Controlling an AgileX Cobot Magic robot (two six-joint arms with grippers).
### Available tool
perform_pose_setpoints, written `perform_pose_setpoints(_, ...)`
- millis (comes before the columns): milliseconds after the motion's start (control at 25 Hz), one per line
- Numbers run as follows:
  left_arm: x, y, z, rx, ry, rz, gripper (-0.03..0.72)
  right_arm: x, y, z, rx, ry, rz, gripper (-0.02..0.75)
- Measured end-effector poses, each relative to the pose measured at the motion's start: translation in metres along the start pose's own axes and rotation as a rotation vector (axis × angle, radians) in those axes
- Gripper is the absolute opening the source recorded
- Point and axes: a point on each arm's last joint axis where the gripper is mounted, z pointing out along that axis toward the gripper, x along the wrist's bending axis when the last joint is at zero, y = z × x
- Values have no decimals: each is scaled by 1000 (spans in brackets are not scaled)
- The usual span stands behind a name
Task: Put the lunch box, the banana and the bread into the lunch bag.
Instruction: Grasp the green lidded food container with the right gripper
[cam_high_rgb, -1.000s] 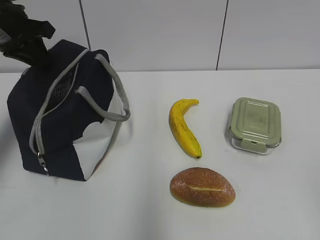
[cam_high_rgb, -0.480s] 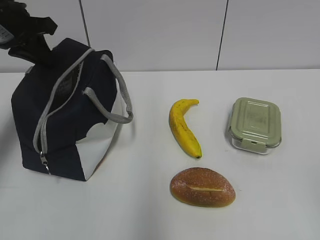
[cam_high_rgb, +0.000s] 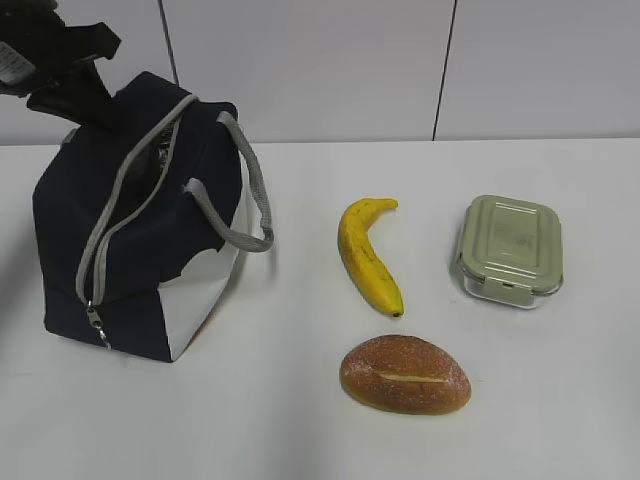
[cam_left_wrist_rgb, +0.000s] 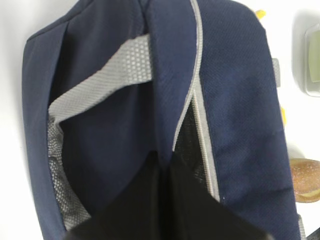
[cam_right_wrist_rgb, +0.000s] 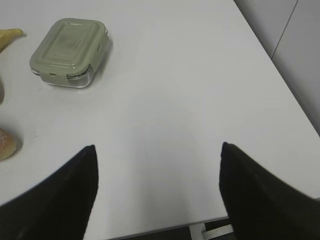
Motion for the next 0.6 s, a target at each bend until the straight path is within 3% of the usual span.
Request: perform_pose_setpoints(600,0,0,0,2,-2,-1,-3,1,0,0,0,12,6,561)
